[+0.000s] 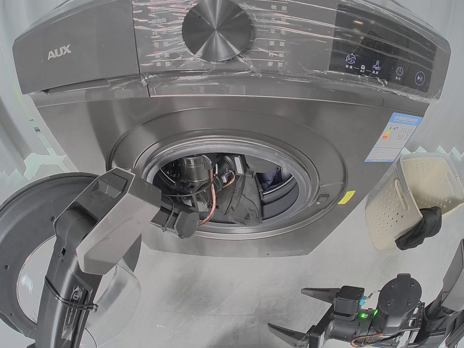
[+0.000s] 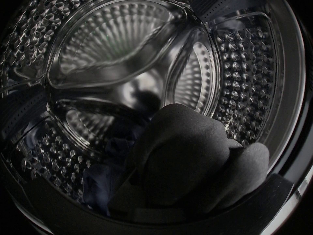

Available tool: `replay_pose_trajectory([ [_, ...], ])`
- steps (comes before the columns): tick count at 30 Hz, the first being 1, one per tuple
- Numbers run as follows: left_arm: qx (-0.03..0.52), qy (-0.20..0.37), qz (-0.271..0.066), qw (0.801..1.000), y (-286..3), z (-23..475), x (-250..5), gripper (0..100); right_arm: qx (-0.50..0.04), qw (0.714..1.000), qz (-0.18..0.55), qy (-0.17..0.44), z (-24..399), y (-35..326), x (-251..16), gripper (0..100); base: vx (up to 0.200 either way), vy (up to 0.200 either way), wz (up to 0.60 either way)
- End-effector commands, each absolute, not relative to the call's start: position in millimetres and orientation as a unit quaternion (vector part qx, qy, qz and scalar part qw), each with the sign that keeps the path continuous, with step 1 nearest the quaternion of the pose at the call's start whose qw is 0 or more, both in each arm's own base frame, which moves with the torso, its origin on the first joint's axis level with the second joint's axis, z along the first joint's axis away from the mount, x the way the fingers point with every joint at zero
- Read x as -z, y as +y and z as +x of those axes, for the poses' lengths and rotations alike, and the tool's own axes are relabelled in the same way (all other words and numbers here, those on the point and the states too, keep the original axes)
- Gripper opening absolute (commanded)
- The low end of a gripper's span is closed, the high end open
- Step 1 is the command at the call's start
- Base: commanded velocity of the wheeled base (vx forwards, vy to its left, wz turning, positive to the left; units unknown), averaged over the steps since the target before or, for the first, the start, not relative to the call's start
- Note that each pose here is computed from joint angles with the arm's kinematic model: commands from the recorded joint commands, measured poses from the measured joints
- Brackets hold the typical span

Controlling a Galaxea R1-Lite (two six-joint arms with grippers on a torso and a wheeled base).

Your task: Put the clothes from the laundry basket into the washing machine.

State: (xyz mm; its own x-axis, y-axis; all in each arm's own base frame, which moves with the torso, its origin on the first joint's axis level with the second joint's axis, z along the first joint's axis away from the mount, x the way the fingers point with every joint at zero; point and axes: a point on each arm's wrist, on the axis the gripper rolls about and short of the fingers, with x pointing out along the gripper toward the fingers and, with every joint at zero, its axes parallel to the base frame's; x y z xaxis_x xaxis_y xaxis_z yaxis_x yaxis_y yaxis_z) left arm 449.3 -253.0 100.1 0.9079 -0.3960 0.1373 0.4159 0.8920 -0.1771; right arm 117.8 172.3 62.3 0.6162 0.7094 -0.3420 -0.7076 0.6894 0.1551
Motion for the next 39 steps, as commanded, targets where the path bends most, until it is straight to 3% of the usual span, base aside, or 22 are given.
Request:
replay_pose_trajectory([
  [1,0.204,-0.065,-0.110,0.971,-254.0,459.9,-106.8,0,-0.392,0.898,-0.004,0.201,117.2,171.7,-57.9,100,0.000,0.000,0.00],
  [5,0.203,-0.068,-0.112,0.970,-254.9,461.7,-104.6,0,-0.392,0.897,-0.005,0.202,117.1,171.5,-57.4,100,0.000,0.000,0.00],
  [6,0.203,-0.067,-0.112,0.970,-254.8,461.5,-103.9,100,-0.391,0.898,-0.005,0.203,117.1,171.4,-57.3,100,0.000,0.000,0.00],
  [10,0.206,-0.063,-0.117,0.970,-256.4,459.4,-102.5,100,-0.391,0.898,-0.005,0.202,117.1,171.5,-57.4,100,0.000,0.000,0.00],
  [12,0.205,-0.047,-0.132,0.969,-258.0,456.0,-100.0,100,-0.392,0.897,-0.005,0.202,117.1,171.5,-57.4,100,0.000,0.000,0.00],
  [15,0.198,-0.018,-0.129,0.972,-256.3,447.4,-98.2,100,-0.391,0.898,-0.005,0.204,117.1,171.0,-57.1,100,0.000,0.000,0.00],
  [26,0.235,0.149,-0.064,0.958,-251.8,381.3,-86.0,100,-0.392,0.897,-0.006,0.204,116.6,171.3,-57.1,100,0.000,0.000,0.00],
  [35,0.235,0.175,-0.032,0.956,-253.1,383.1,-59.2,100,-0.393,0.897,-0.005,0.203,116.1,171.7,-57.2,100,0.000,0.000,0.00],
  [36,0.233,0.174,-0.032,0.956,-252.3,384.5,-58.9,0,-0.393,0.897,-0.005,0.203,116.1,171.7,-57.2,100,0.000,0.000,0.00],
  [39,0.228,0.153,-0.043,0.961,-255.5,393.7,-63.2,0,-0.393,0.897,-0.005,0.202,116.3,172.0,-57.4,100,0.000,0.000,0.00],
])
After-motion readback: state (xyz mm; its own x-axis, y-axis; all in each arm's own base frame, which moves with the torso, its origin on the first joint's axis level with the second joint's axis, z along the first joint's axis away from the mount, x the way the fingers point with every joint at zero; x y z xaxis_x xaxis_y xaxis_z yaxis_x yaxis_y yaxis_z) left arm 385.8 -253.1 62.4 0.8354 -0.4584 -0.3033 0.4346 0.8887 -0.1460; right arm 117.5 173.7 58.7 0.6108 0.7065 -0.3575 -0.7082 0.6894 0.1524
